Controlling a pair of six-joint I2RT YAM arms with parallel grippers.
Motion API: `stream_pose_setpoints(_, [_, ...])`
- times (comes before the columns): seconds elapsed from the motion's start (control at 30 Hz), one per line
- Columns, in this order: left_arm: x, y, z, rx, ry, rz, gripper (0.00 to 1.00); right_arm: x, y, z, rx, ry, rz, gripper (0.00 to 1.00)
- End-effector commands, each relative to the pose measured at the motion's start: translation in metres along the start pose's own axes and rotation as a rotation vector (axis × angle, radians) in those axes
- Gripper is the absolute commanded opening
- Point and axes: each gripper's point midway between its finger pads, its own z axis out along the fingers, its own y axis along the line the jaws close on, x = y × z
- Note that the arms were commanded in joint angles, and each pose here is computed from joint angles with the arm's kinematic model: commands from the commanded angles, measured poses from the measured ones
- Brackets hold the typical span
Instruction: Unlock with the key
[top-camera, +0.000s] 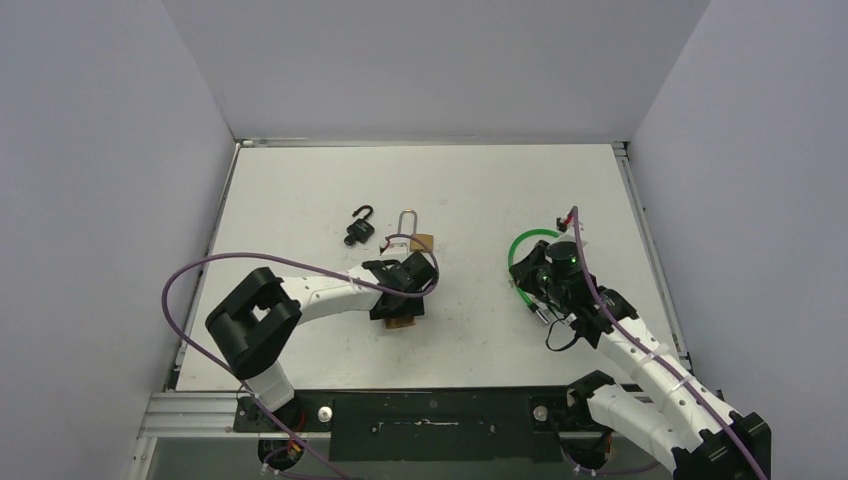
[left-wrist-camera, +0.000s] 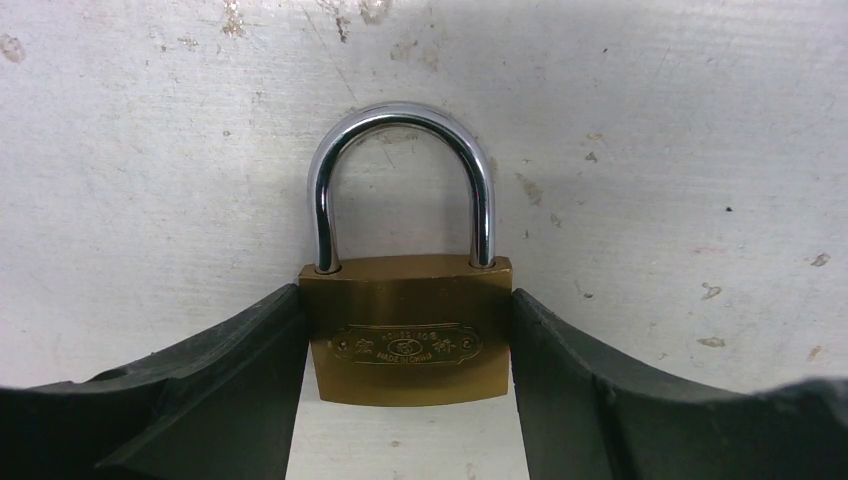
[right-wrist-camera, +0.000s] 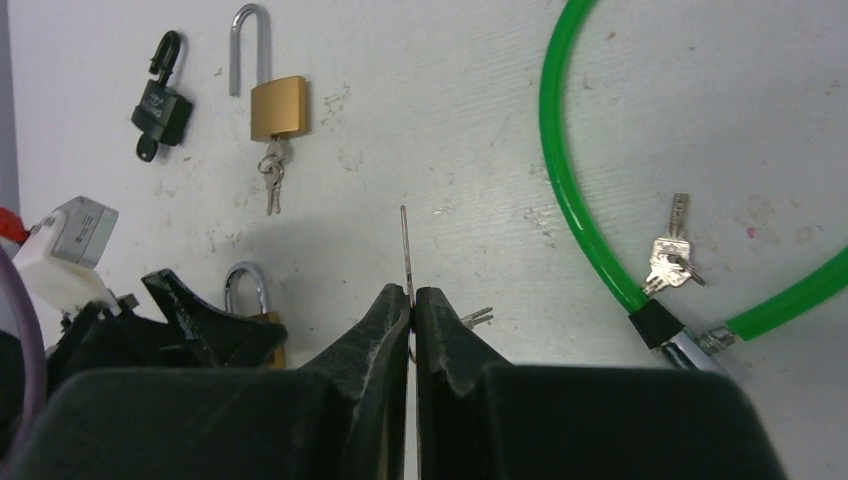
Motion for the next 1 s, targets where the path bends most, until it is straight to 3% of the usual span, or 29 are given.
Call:
stream_pose_setpoints(0.0, [-0.032,-0.022,-0.017,0.131,-0.006,-0.136,0.38,-0.007,0.044,-0.002,-0.229,0.004,-0.075,0.0])
stream_pose_setpoints(0.17, [-0.096,-0.045,-0.06,0.335,-0.079,-0.302,0.37,-0.004,0.11,-0.019,-0.557,0.064,-0.141,0.0])
stream_pose_setpoints(0.37, [-0.153,-0.046,-0.104,0.55,-0.144,-0.527,0.34,0.02,0.153,-0.027,-0.703,0.135,-0.295,0.0])
stream_pose_setpoints(0.6, [-0.19,-0.04,-0.139,0.712,-0.195,-0.71,0.32,0.041,0.184,-0.021,-0.718,0.17,-0.384,0.0])
stream_pose_setpoints(0.97, [-0.19,-0.042,-0.156,0.813,-0.153,-0.78,0.32,0.043,0.203,-0.006,-0.67,0.172,-0.389,0.0])
